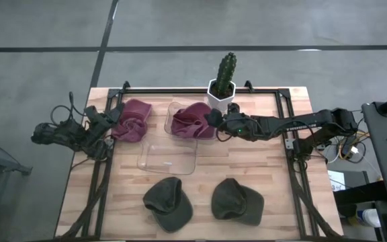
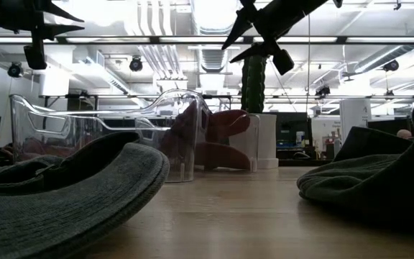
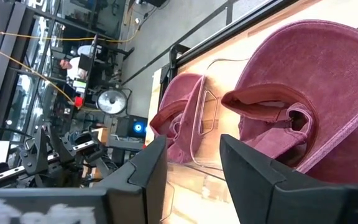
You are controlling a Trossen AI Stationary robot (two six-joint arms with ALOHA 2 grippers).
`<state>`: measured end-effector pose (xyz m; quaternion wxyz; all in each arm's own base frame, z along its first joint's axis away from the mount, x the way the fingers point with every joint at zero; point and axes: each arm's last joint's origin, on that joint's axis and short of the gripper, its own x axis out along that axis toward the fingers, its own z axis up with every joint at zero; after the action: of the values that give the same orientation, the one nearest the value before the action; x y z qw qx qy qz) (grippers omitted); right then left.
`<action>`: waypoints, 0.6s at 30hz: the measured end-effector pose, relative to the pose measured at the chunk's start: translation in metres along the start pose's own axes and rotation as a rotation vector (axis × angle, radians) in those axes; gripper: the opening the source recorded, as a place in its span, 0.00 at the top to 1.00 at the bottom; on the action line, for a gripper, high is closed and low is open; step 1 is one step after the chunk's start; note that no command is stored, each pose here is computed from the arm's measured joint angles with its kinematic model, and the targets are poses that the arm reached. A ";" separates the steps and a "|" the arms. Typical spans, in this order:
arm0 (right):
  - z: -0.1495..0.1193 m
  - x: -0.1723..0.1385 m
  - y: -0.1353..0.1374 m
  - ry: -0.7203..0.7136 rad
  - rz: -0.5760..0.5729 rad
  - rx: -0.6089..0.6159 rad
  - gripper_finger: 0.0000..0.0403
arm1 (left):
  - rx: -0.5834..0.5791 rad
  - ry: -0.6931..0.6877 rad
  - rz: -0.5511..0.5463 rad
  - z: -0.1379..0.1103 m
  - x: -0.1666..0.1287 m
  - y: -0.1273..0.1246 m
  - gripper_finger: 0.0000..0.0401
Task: Pick & Place hat
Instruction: Put the right red cap into the top transparent bin
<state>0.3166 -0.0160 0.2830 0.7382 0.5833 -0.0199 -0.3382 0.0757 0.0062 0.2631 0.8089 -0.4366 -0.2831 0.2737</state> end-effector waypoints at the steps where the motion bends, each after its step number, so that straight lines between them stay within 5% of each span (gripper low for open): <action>1: 0.000 0.000 0.000 0.000 0.000 0.001 0.64 | 0.000 0.000 0.000 0.000 0.000 0.000 0.89; 18: 0.000 0.000 0.000 0.000 0.000 -0.001 0.65 | 0.000 0.000 0.000 0.000 0.000 0.000 0.89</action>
<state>0.3166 -0.0160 0.2830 0.7384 0.5830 -0.0197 -0.3382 0.0757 0.0062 0.2631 0.8089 -0.4364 -0.2832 0.2739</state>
